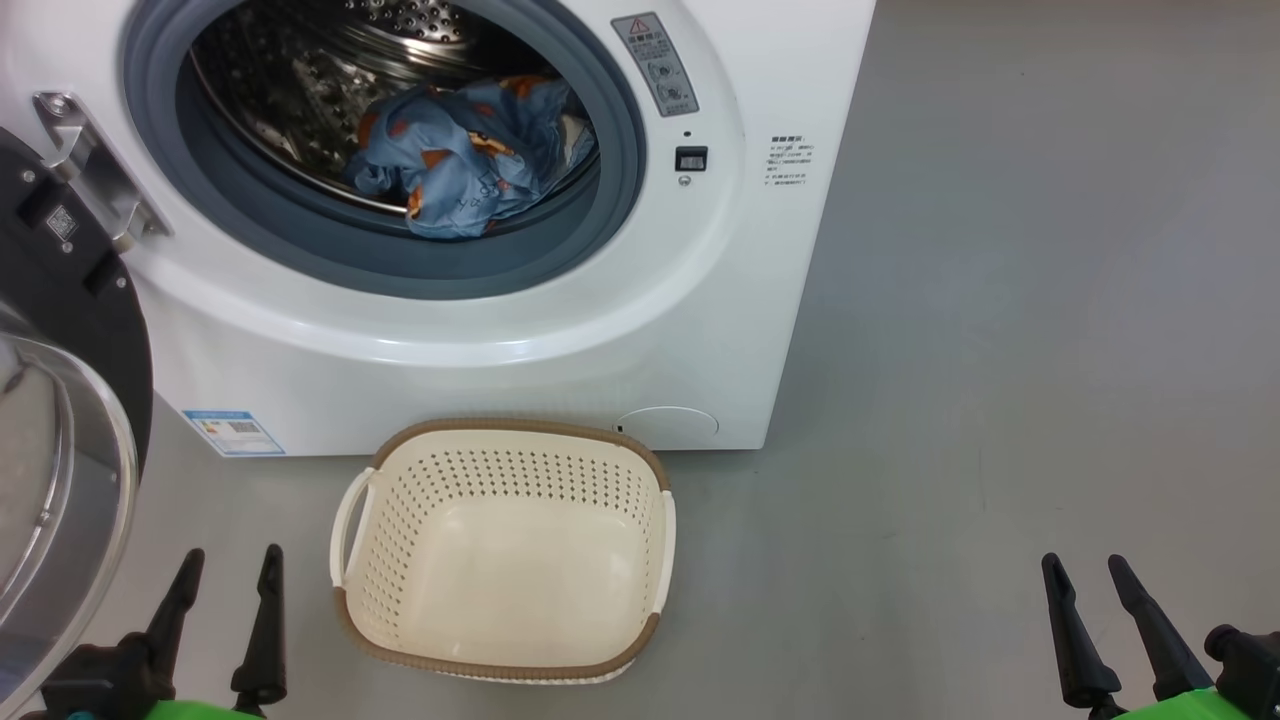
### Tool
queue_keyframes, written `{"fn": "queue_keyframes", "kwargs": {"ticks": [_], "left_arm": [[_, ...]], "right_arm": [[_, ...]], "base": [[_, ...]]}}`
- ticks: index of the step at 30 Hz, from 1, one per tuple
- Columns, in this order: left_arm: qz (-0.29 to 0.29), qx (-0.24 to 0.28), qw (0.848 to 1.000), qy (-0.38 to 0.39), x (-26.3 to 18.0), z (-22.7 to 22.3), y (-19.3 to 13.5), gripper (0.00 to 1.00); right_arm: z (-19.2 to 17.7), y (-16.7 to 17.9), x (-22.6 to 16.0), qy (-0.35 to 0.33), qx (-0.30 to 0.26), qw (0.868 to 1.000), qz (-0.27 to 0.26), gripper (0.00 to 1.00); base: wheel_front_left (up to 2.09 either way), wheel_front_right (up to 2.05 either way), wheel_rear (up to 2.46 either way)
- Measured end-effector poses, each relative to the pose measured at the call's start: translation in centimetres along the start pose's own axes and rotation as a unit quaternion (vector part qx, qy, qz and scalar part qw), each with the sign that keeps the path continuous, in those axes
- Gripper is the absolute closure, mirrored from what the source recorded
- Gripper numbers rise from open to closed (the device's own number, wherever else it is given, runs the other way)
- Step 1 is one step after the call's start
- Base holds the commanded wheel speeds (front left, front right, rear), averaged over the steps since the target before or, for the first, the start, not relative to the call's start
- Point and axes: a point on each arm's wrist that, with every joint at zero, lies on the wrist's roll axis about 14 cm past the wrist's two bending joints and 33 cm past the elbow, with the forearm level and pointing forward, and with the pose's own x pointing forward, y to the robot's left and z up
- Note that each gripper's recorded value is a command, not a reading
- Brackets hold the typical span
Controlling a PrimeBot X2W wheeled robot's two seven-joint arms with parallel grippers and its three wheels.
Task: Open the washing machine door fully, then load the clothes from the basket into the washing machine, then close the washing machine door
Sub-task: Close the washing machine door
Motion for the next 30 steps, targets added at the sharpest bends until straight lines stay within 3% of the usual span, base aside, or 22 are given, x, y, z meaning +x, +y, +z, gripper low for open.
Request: {"fn": "queue_keyframes", "kwargs": {"ticks": [17, 30], "left_arm": [[0.008, -0.005, 1.000, -0.001, -0.11, -0.02, 0.37, 0.00], [0.015, -0.017, 1.000, 0.000, -0.34, -0.14, 0.72, 0.00]], "right_arm": [[-0.21, 0.50, 0.23, 0.001, 0.006, 1.000, 0.003, 0.00], [-0.48, 0.91, 0.74, 0.005, 0.005, 1.000, 0.011, 0.00]], "base": [[-0.05, 0.05, 0.00], [-1.03, 1.03, 0.00]]}}
